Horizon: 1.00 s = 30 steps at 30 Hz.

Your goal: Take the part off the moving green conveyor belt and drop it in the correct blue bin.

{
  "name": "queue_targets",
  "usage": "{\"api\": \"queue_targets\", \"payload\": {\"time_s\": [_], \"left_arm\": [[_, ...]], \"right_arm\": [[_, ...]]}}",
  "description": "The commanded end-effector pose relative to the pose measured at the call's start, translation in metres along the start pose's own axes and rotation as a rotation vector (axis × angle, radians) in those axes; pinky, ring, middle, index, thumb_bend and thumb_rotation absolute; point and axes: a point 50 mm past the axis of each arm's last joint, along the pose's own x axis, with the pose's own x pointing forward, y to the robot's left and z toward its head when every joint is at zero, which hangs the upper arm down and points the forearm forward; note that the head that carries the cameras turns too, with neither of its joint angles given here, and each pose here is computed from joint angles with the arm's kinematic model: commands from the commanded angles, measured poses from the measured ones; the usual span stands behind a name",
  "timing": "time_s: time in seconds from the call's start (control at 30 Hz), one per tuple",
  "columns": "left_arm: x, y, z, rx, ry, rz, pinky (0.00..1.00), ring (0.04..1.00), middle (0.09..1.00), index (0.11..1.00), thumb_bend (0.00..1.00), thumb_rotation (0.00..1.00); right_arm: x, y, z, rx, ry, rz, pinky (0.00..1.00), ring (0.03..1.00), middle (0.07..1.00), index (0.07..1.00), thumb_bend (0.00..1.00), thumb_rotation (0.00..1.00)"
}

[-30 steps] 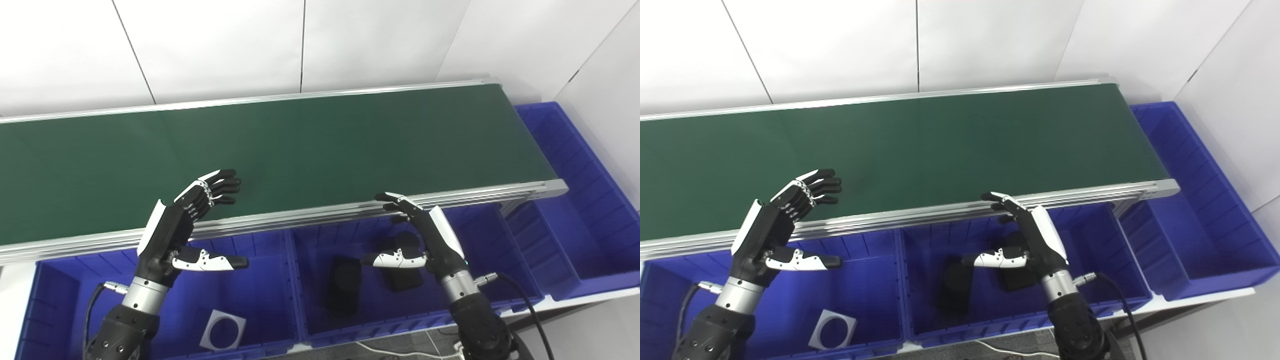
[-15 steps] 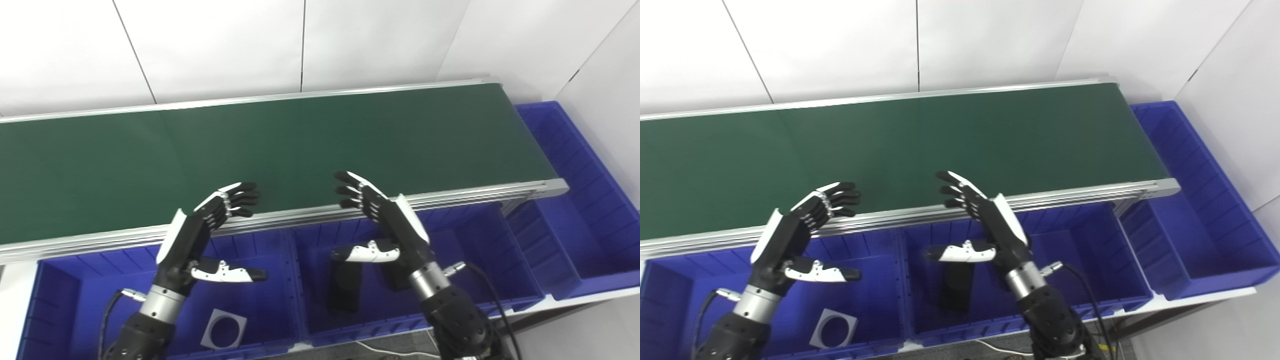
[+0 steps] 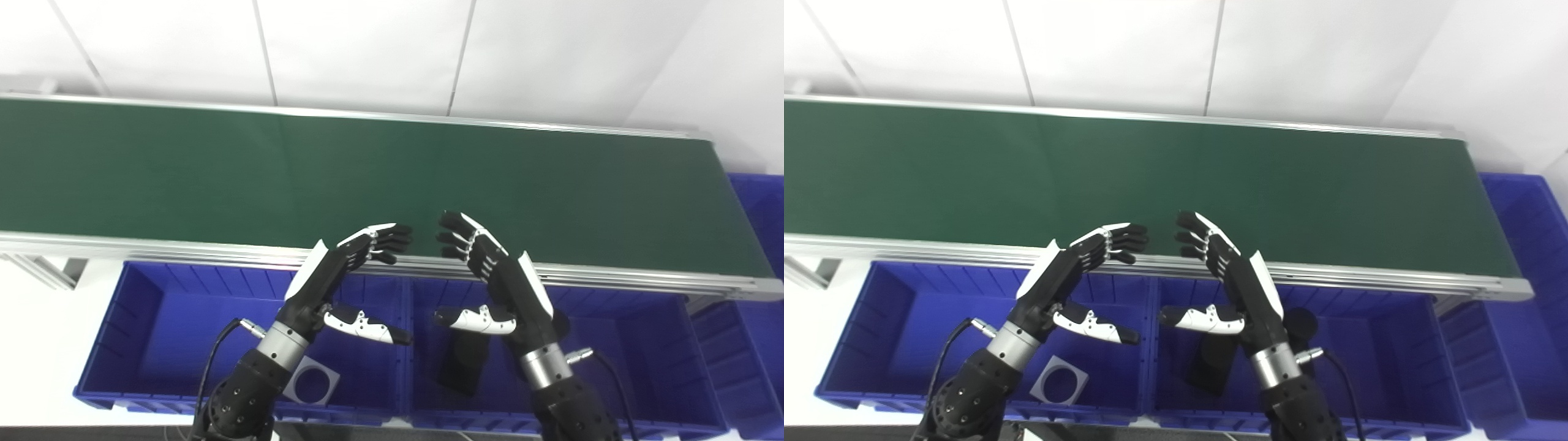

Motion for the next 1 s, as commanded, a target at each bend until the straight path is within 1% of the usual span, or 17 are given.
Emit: {"api": "queue_targets", "payload": {"time_s": [0.0,0.33,0.43,0.47,0.57,0.8,0.97], "left_arm": [[0.005,0.001,0.006,0.006,-0.044,0.021,0.7,0.763,0.782,0.785,1.0,0.16],[0.001,0.007,0.004,0.014,-0.041,0.023,0.69,0.761,0.781,0.789,1.0,0.17],[0.0,0.009,0.002,0.011,-0.043,0.023,0.69,0.758,0.779,0.787,1.0,0.16],[-0.001,0.009,0.002,0.009,-0.042,0.023,0.69,0.76,0.781,0.787,1.0,0.16],[-0.002,0.011,0.001,0.012,-0.038,0.022,0.69,0.761,0.782,0.787,1.0,0.17],[-0.004,0.014,0.0,0.013,-0.045,0.022,0.69,0.756,0.785,0.792,1.0,0.17],[-0.005,0.016,0.0,0.024,-0.049,0.025,0.69,0.756,0.789,0.798,1.0,0.16]], "right_arm": [[0.005,-0.003,0.01,-0.018,-0.108,0.007,0.78,0.828,0.873,0.873,1.0,0.42],[0.004,0.0,-0.001,-0.014,-0.102,-0.015,0.77,0.825,0.868,0.871,1.0,0.4],[0.003,0.001,-0.007,-0.014,-0.1,-0.031,0.76,0.816,0.859,0.863,1.0,0.38],[0.003,0.001,-0.008,-0.014,-0.1,-0.038,0.75,0.806,0.848,0.855,1.0,0.35],[0.001,0.001,-0.014,-0.022,-0.088,-0.056,0.75,0.796,0.838,0.843,0.99,0.32],[-0.002,-0.001,-0.024,-0.039,-0.077,-0.066,0.75,0.792,0.827,0.823,0.96,0.32],[-0.003,-0.003,-0.028,-0.048,-0.066,-0.065,0.75,0.792,0.829,0.818,0.96,0.33]]}}
